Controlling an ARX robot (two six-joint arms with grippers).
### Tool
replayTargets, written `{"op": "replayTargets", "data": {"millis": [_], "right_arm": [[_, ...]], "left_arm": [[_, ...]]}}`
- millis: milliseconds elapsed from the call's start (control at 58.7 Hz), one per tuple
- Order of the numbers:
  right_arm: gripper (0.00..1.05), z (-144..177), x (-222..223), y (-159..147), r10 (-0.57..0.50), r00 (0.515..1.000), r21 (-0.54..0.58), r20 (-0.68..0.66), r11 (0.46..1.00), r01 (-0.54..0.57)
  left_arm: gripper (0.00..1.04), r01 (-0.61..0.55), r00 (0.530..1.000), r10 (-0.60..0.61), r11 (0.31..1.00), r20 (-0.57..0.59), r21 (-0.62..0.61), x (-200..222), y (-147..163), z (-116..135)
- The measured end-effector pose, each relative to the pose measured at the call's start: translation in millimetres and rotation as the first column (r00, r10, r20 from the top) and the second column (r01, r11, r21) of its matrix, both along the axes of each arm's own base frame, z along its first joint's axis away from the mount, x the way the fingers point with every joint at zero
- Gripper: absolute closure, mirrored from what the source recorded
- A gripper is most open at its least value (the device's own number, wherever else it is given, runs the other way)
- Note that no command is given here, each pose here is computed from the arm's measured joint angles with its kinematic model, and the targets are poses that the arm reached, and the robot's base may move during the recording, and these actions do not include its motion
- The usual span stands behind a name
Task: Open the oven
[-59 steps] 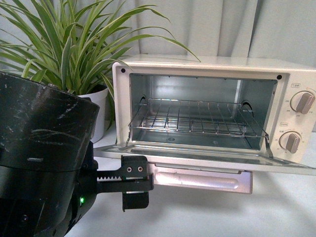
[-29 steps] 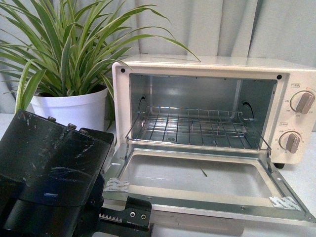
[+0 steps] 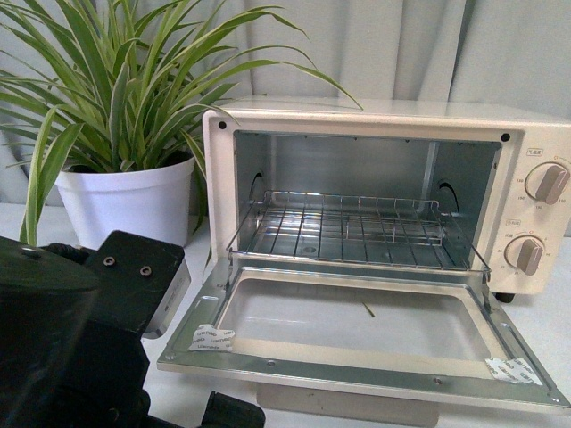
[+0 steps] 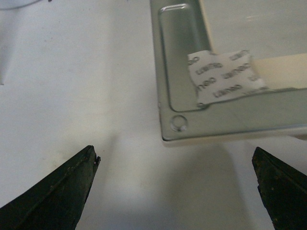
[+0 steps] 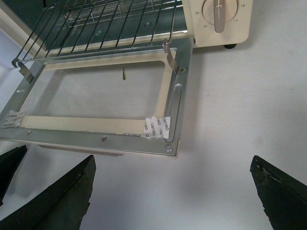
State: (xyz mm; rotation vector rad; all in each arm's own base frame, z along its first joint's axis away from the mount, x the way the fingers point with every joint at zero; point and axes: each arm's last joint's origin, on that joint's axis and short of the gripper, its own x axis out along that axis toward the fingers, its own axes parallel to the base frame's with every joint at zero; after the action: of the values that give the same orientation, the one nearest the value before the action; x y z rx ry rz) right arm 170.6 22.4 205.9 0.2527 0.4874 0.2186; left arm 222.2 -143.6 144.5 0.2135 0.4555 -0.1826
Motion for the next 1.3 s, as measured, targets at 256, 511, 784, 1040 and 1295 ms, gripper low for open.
{"op": "replayTargets", "data": {"millis": [256,511,784,1040,1295], "right_arm": [[0.09,-10.8,-33.6,-3.6,0.048,0.999,-0.002,-0.016,0.999,-0.048],[0.09,-12.8,-64.5,-13.7,0.105,0.994,0.01,0.01,0.994,-0.105],[0.09,-20.7,-72.9,-15.8,0.11,0.989,0.014,0.099,0.994,-0.112],[0.28,-28.8,-71.3,-20.7,-0.107,0.912,-0.145,0.396,0.973,0.177],[0.73,-30.4,-72.8,-22.7,-0.154,0.864,-0.178,0.479,0.947,0.267]], "left_arm": [[0.07,0.023,0.993,-0.017,0.998,0.113,-0.056,-45.0,18.2,33.9],[0.07,-0.043,0.982,0.061,0.993,0.176,-0.108,-80.4,55.5,41.8],[0.07,-0.141,0.954,0.202,0.955,0.222,-0.262,-107.3,89.5,38.3],[0.26,-0.112,0.905,0.216,0.952,0.366,-0.285,-108.7,97.0,32.7],[0.71,-0.113,0.885,0.217,0.958,0.412,-0.262,-112.8,117.7,28.4]]}}
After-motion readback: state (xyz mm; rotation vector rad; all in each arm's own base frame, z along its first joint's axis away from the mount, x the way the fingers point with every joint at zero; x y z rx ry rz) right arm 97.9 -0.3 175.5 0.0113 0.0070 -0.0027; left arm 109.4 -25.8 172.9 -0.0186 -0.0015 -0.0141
